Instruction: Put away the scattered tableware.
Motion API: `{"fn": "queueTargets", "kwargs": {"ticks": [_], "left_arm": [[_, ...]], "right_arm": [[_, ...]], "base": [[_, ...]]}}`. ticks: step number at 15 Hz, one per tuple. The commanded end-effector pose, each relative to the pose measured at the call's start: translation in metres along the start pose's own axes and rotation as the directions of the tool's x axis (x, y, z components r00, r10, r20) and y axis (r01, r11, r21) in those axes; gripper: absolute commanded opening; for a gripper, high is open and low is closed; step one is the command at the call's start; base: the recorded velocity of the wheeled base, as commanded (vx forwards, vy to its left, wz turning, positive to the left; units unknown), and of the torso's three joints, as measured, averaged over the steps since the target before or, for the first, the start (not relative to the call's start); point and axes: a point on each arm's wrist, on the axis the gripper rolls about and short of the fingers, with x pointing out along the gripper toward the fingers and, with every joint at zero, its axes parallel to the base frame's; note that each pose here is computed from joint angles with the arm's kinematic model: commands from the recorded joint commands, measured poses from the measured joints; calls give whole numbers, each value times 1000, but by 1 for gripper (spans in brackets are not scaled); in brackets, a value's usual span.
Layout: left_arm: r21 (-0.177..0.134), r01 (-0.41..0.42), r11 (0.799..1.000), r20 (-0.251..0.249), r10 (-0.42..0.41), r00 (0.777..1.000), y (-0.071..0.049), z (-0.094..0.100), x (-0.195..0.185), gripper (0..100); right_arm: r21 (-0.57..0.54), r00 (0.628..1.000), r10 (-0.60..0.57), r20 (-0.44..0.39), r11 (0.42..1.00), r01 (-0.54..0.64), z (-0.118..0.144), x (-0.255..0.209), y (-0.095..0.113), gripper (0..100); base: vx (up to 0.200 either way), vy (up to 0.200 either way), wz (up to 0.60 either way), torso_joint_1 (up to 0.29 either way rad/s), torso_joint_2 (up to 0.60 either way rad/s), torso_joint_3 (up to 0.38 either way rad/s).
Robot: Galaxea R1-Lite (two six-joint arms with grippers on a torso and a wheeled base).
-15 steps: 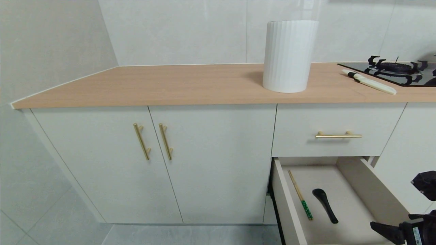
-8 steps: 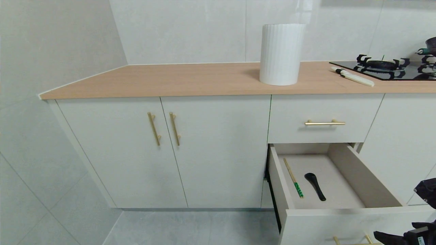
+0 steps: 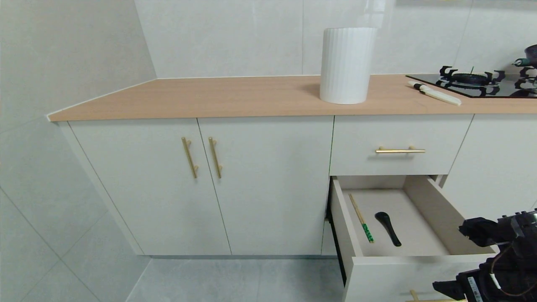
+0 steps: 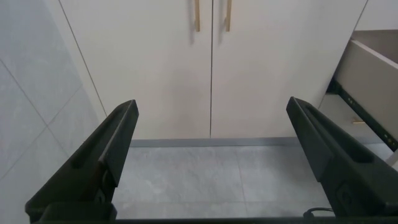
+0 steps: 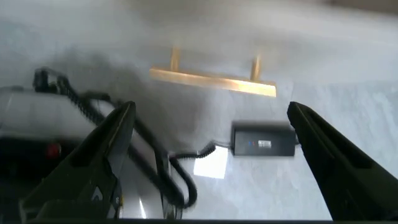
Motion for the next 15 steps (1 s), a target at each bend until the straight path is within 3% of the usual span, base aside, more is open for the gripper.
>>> {"fn": "queueTargets", "kwargs": {"ticks": [1,6,15], "left_arm": [[0,0,1000,0,0,1000,0,0,0,100],[0,0,1000,0,0,1000,0,0,0,100],[0,0,1000,0,0,1000,0,0,0,100]], "right_arm": [[-24,999,16,-34,1000,-17,10,16,6,100],[-29,993,4,-120,1000,-7,10,41,9,100],[99,999,-49,-14,994,50,24,62,10,100]], "base": [[0,0,0,0,0,0],[0,0,0,0,0,0],[0,0,0,0,0,0]]}}
